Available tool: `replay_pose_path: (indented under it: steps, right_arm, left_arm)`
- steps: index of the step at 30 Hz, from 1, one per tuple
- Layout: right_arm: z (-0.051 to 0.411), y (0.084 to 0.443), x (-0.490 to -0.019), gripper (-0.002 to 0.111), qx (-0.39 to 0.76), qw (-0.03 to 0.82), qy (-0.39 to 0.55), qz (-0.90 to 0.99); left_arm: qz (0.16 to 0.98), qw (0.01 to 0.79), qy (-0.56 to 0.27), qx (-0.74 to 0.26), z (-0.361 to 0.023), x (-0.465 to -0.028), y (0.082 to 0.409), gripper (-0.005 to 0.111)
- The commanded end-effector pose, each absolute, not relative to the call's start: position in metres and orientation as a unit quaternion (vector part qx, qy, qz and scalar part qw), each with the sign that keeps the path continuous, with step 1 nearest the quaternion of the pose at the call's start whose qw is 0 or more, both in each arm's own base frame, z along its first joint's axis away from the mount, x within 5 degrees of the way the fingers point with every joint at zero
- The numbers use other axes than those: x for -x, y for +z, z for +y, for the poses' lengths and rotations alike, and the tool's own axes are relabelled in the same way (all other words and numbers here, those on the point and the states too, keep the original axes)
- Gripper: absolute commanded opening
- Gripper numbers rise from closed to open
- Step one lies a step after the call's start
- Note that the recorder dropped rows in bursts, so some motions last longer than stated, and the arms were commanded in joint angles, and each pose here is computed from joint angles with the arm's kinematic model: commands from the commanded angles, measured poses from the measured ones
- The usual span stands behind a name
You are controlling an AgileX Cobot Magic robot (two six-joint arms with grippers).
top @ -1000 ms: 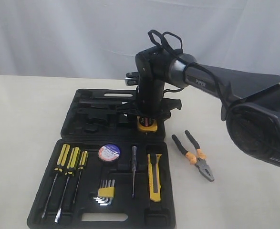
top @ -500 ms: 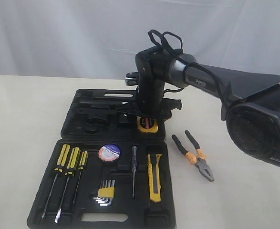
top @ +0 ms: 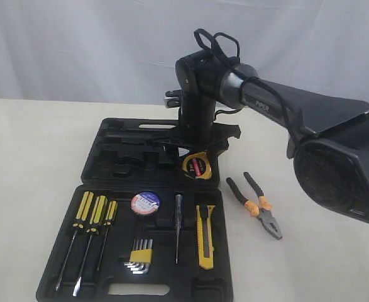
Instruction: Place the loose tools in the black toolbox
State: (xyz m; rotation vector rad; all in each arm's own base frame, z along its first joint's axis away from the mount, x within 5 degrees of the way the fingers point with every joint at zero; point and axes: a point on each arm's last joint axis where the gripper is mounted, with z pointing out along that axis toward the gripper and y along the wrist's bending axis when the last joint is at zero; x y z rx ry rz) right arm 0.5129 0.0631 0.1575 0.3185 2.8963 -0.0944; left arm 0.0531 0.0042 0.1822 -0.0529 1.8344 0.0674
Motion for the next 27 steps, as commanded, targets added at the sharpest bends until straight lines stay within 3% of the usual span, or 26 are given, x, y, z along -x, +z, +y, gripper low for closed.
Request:
replay_pose_path:
  steps: [1, 4, 6, 8, 11, 19, 27]
  right_arm:
    - [0.062, 0.181, -0.519, 0.072, -0.101, 0.146, -0.032, 0.984]
    - [0.064, 0.19, -0.521, 0.072, -0.101, 0.162, -0.028, 0.981]
    - [0.064, 0.191, -0.522, 0.064, -0.097, 0.164, -0.028, 0.981]
    - [0.064, 0.191, -0.522, 0.046, -0.086, 0.164, -0.029, 0.982]
    - [0.063, 0.191, -0.522, 0.002, -0.065, 0.163, -0.034, 0.984]
    - [0.058, 0.189, -0.523, -0.001, -0.054, 0.165, -0.061, 0.983]
    - [0.058, 0.16, -0.525, -0.001, -0.048, 0.139, -0.068, 0.987]
  left_arm:
    - [0.791, 0.611, 0.023, 0.024, 0.004, -0.053, 0.182, 0.0]
    - [0.791, 0.611, 0.023, 0.024, 0.004, -0.053, 0.182, 0.0]
    - [0.791, 0.611, 0.023, 0.024, 0.004, -0.053, 0.182, 0.0]
    - [0.791, 0.611, 0.023, 0.024, 0.004, -0.053, 0.182, 0.0]
    - [0.791, 0.611, 0.023, 0.024, 0.004, -0.053, 0.182, 0.0]
    - [0.791, 0.611, 0.023, 0.024, 0.004, -0.053, 0.182, 0.0]
    - [0.791, 0.611, 0.023, 0.024, 0.004, -0.053, 0.182, 0.0]
